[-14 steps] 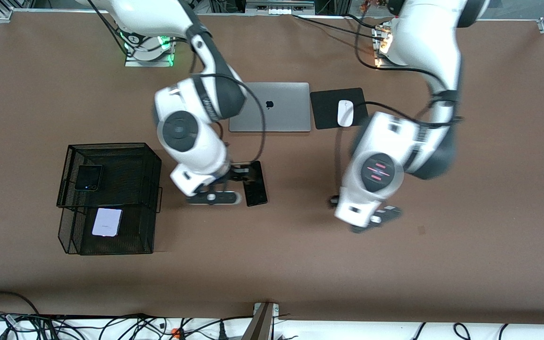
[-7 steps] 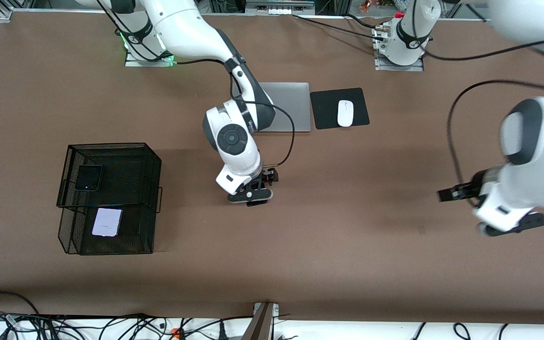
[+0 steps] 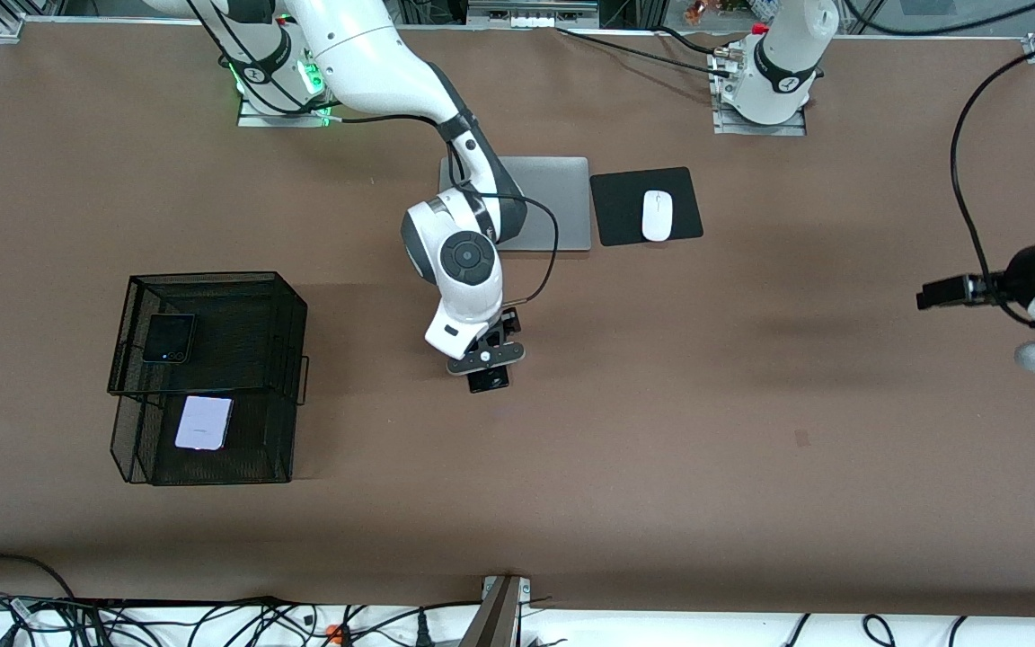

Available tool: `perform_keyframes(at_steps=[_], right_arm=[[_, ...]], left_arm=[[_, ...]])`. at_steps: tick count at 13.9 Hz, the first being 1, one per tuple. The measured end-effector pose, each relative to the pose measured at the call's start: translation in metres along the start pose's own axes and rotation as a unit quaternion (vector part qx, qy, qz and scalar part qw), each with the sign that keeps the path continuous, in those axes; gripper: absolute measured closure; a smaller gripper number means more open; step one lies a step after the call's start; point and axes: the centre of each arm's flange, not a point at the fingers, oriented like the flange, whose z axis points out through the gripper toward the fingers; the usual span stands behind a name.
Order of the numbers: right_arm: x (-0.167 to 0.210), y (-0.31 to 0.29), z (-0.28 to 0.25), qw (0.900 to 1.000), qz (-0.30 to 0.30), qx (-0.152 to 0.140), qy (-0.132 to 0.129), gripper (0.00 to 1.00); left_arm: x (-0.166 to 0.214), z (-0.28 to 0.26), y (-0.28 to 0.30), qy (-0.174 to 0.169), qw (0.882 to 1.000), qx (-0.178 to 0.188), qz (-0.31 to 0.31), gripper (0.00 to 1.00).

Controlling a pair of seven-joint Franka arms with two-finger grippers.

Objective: Place phones with both arms
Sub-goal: 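Carry the black phone to the organizer with the right gripper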

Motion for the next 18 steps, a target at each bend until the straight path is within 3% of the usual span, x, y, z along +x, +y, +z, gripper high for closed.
perform_keyframes(at_steps=[5,12,14,16,18], right_arm=[[-0.003,-0.002,0.005,1.000,-0.002,0.001,0.009,0.00],[-0.007,-0.008,0.023,1.000,-0.008,-0.003,0.019,0.00],[-0.007,-0.009,0.022,1.000,-0.009,-0.001,0.023,0.05],[-0.006,-0.010,0.017,1.000,-0.009,0.001,0.027,0.19],[-0.004,-0.008,0.015,0.999,-0.007,0.000,0.031,0.20]], left_arm=[[-0.043,-0.026,0.032,0.014,0.999,-0.006,0.041,0.00],[-0.060,-0.038,0.033,0.025,0.999,-0.004,0.041,0.00],[-0.062,-0.042,0.031,0.031,0.999,-0.004,0.036,0.00],[-0.061,-0.043,0.027,0.033,0.999,-0.005,0.032,0.00],[-0.061,-0.044,0.017,0.034,0.999,-0.006,0.024,0.00]])
